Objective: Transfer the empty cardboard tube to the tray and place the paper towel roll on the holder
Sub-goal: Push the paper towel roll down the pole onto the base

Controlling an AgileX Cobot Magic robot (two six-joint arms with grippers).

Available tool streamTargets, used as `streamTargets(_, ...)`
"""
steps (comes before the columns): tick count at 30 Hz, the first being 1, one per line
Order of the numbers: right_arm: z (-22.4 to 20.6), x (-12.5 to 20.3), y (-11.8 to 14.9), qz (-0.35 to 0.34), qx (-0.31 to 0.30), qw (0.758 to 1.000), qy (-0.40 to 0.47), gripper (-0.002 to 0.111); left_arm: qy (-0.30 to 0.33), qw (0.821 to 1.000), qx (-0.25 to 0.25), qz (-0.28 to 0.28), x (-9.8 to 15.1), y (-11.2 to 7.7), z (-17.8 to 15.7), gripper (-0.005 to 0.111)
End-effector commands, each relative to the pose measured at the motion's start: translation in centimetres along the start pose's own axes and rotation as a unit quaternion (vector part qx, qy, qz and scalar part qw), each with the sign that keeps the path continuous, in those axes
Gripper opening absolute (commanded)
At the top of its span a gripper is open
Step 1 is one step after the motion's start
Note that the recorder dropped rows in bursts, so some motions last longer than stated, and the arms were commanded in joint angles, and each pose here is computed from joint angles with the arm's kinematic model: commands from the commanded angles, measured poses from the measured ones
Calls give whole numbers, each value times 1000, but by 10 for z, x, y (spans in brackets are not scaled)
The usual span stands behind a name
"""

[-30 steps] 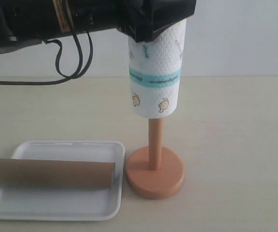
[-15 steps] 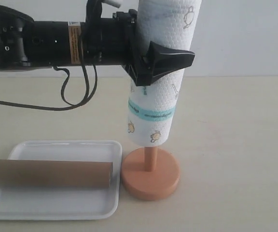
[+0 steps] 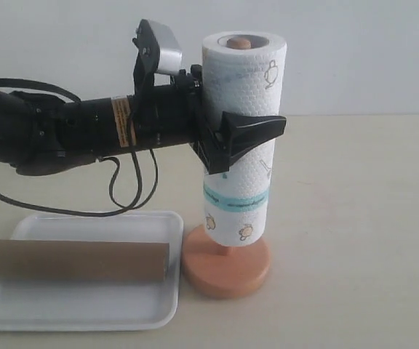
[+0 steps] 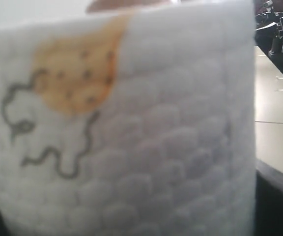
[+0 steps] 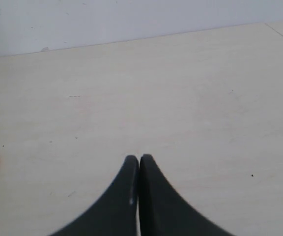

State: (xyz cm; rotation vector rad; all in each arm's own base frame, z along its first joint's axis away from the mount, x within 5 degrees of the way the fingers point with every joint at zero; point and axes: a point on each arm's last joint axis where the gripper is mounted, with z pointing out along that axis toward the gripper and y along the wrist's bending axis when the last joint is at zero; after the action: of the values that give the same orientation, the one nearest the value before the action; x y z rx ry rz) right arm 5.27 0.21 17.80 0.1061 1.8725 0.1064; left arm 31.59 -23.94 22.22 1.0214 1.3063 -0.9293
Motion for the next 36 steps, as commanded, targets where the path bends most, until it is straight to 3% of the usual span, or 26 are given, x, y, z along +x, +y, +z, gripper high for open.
streamTargets(1, 0, -1, 0, -3, 3, 1000, -5, 0, -8, 1000, -6, -4, 12, 0, 1, 4)
streamTargets(6, 0, -1, 0, -3, 3, 1000, -5, 0, 11, 1000, -6, -19, 30, 0, 1, 4)
streamTargets(9, 0, -1, 0, -3, 3, 1000, -5, 0, 1, 1000, -1, -19, 29, -1, 1, 8)
streamTargets(13, 0, -1, 0, -3, 3, 1000, -5, 0, -17, 1000, -4, -26, 26, 0, 1, 56)
streamTargets(15, 0, -1, 0, -3, 3, 1000, -5, 0, -21, 998, -11, -53, 25, 1, 1, 72)
streamTargets(27, 0, -1, 0, -3, 3, 1000, -5, 0, -21, 997, -10, -72, 25, 1, 1, 73)
streamTargets(36, 0, -1, 0, -3, 3, 1000, -5, 0, 4, 997, -20, -69, 30, 2, 1, 102)
